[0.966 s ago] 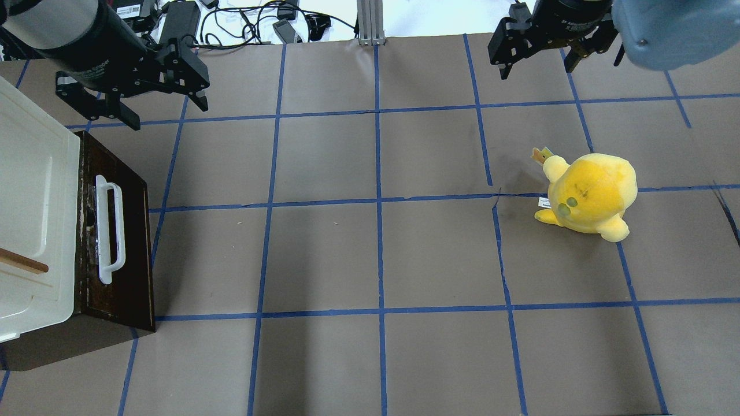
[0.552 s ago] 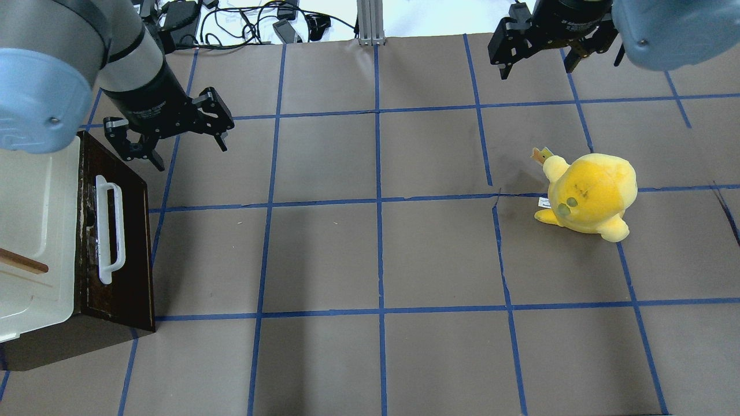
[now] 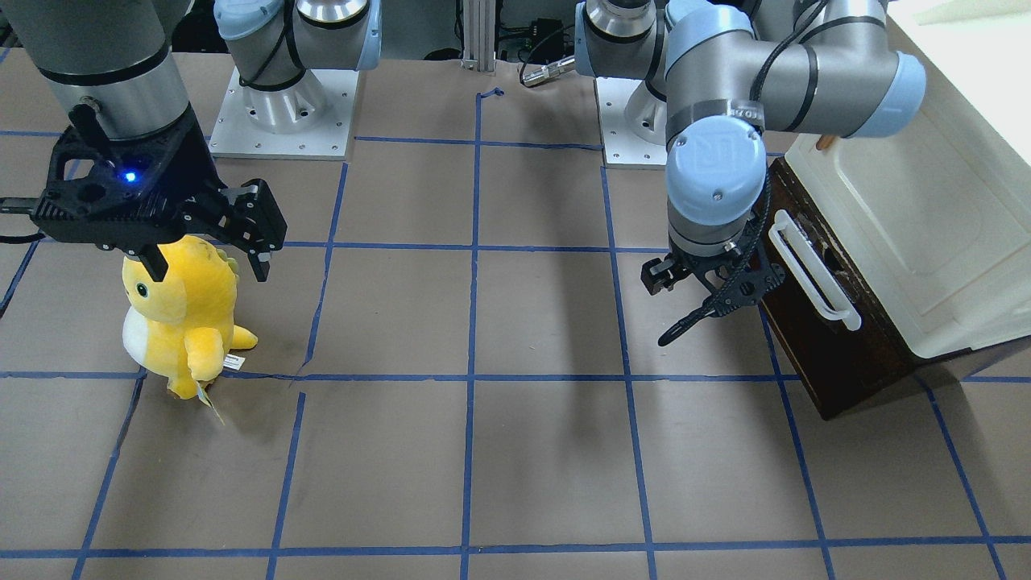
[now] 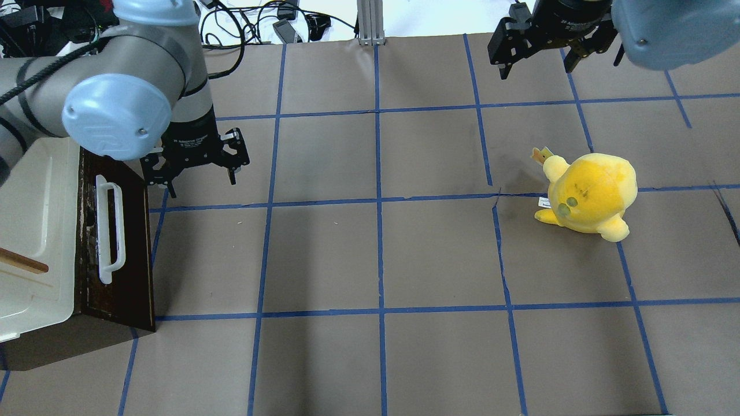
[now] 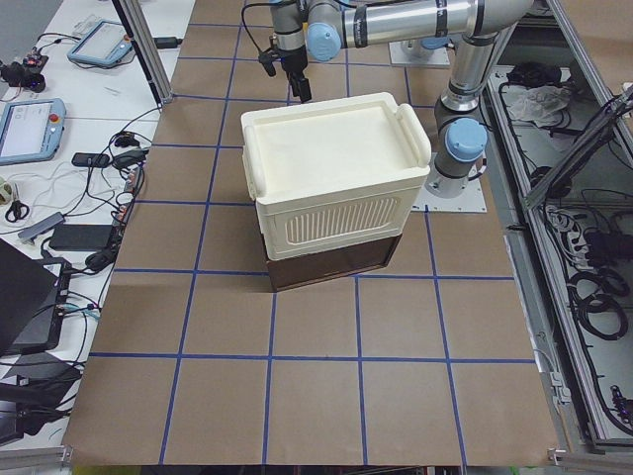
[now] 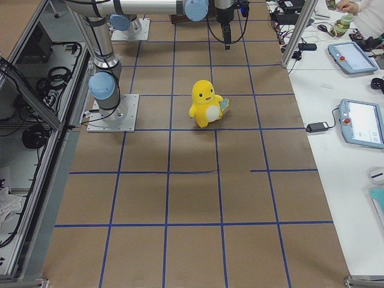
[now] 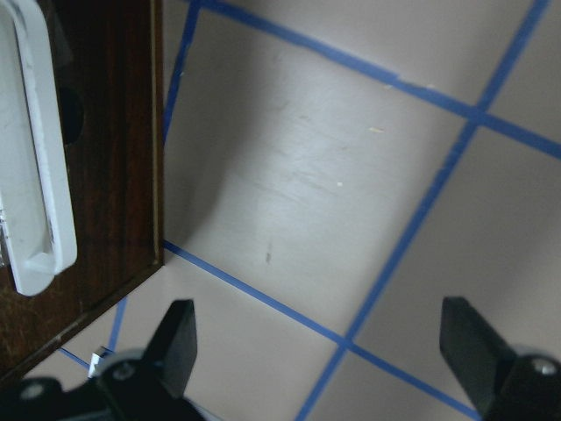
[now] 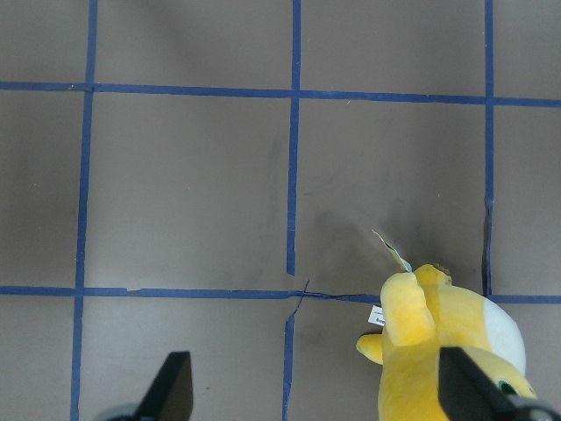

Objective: Pull drawer sideways
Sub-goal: 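Move the left gripper down toward the white drawer handle, then close the left gripper around the white bar handle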

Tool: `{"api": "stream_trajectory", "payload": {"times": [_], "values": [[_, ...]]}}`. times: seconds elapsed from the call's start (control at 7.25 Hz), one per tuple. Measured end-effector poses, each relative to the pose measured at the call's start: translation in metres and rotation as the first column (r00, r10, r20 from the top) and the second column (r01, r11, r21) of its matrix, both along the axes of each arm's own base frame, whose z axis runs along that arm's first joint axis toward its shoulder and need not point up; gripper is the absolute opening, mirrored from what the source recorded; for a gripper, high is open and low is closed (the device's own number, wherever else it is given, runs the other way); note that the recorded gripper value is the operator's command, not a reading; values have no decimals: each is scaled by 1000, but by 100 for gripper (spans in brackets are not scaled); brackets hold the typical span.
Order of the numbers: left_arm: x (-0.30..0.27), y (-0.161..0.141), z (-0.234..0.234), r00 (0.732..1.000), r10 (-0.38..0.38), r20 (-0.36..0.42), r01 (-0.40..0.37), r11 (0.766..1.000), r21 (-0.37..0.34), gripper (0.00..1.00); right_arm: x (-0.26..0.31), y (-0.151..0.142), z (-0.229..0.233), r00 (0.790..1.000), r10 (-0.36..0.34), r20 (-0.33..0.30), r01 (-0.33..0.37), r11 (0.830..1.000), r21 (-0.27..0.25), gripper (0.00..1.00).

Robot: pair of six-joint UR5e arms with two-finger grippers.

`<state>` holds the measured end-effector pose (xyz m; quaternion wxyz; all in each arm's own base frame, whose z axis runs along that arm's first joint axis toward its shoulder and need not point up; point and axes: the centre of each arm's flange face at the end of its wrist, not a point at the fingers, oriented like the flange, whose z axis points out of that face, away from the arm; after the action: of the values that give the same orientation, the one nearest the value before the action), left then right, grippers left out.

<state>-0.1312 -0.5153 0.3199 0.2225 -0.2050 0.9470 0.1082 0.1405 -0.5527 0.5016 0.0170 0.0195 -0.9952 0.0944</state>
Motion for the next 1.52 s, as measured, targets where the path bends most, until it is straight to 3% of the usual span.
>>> {"api": "stream_trajectory", "payload": {"times": [0.14,0.41,0.69,0.83,0.97,1.1,1.38,1.52], "values": [[1,2,-21,995,-23,98,15,997,75,100,0,0,0,1000,0,0,0,1000,0,100],[11,13,-56,957,-94,275,26,970,241,100,0,0,0,1000,0,0,0,1000,0,100],[25,26,-89,880,-212,425,47,930,366,100,0,0,0,1000,0,0,0,1000,0,100],[32,28,-99,840,-273,469,74,914,400,100,0,0,0,1000,0,0,0,1000,0,100],[38,26,-107,809,-318,495,94,900,425,89,0,0,0,1000,0,0,0,1000,0,100],[41,24,-114,789,-345,507,106,891,441,79,0,0,0,1000,0,0,0,1000,0,100],[43,22,-122,772,-371,516,117,881,458,78,0,0,0,1000,0,0,0,1000,0,100],[45,21,-123,763,-381,522,122,878,462,73,0,0,0,1000,0,0,0,1000,0,100]]}}
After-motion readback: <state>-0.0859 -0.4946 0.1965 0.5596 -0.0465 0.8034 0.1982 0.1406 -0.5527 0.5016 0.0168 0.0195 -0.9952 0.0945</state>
